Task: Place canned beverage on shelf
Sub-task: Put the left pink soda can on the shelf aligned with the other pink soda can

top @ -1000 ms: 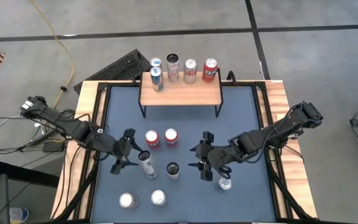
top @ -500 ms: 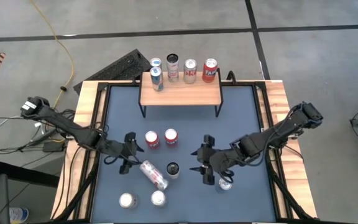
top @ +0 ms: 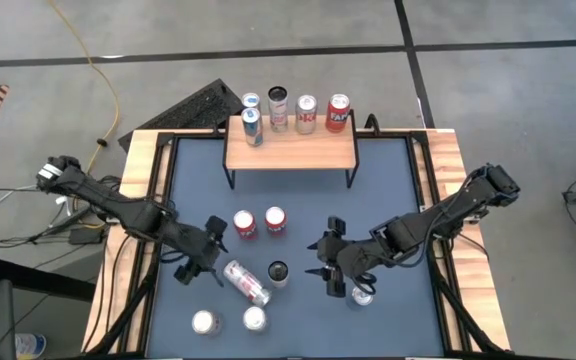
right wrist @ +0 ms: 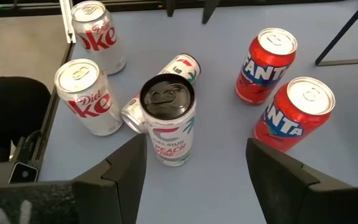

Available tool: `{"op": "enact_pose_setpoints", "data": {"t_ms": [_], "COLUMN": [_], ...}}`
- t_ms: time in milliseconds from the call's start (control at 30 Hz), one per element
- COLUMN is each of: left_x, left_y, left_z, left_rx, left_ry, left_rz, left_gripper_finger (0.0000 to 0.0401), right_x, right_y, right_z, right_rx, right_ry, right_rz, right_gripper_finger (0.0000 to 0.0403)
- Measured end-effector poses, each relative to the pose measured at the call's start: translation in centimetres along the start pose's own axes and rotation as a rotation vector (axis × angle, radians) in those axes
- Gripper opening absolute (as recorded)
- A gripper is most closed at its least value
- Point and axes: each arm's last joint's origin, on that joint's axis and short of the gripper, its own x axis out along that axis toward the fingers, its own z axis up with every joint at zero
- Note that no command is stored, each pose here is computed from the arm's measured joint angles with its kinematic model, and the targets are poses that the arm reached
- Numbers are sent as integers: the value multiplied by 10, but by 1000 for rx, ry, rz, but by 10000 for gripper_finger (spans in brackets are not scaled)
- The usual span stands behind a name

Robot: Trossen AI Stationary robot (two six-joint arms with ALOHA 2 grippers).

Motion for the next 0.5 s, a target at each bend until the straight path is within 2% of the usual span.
{"op": "enact_pose_setpoints", "data": {"t_ms": [100, 233, 400, 500], "left_x": [19, 43, 64, 76], "left_y": [4, 13, 18, 17], "left_z": [8, 22, 31, 25], "left_rx": [91, 182, 212, 238], "left_ry": [119, 229, 244, 274], "left_rz": [-81, -115, -195, -210], "left_gripper_finger": [265, 265, 265, 265], "right_x": [0, 0, 0, 0], "right_y": [0, 0, 0, 0], "right_z": [0, 0, 0, 0], "right_rx": [0, -1, -1, 4], "right_ry": [0, 1, 1, 4], "right_rz": [0, 1, 1, 0], "right_gripper_finger": [255, 255, 255, 255]}}
